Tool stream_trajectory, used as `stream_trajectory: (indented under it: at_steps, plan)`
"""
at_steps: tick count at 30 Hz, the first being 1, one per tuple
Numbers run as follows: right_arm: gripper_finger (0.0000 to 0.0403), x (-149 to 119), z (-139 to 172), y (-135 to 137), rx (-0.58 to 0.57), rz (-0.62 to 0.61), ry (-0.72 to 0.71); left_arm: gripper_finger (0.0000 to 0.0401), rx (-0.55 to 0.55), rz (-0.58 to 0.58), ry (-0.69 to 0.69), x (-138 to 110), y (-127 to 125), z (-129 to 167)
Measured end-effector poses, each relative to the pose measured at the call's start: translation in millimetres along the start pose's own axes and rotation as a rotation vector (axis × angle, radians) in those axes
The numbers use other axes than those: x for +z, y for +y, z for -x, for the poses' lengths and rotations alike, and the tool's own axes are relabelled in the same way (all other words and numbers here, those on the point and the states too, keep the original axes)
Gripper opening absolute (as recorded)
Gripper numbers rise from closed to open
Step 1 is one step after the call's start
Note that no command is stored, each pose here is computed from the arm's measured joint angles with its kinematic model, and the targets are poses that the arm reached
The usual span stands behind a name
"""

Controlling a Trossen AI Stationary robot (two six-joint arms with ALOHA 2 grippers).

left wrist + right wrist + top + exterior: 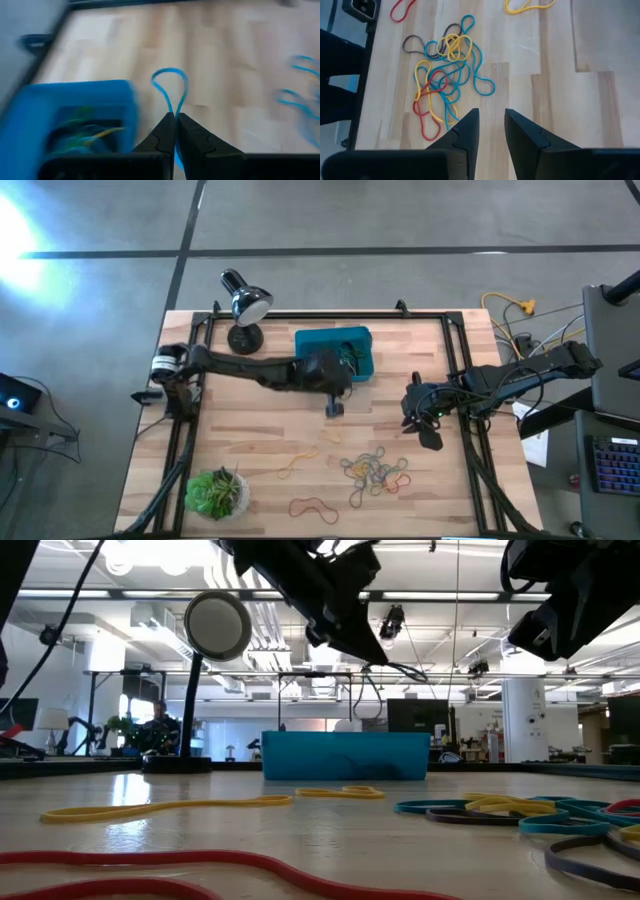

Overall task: Pick and place rubber bands into bin
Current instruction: Put the blue rubber band into the blue bin

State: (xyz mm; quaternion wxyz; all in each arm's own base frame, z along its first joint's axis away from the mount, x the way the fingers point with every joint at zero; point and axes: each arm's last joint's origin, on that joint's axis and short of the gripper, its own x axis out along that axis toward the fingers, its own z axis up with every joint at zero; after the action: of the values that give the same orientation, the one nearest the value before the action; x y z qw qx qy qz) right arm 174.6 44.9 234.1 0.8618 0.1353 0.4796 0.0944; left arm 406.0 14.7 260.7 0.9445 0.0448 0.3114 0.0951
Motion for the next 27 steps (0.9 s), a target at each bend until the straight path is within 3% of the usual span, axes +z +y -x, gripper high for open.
stream_trajectory:
  at_steps: [7,13,27]
  plan:
    - [0.0081,2,0,-1,-0.035,-0.002,-0.035,0.0000,0.155,0.082,0.032,-6,61,-6]
    - [0.0083,6,0,0,-0.045,-0.002,-0.080,0.0000,0.219,0.128,0.063,-16,93,-13]
    - [0.0077,8,0,0,-0.076,0.000,-0.110,0.0000,0.229,0.120,0.077,-21,103,-18]
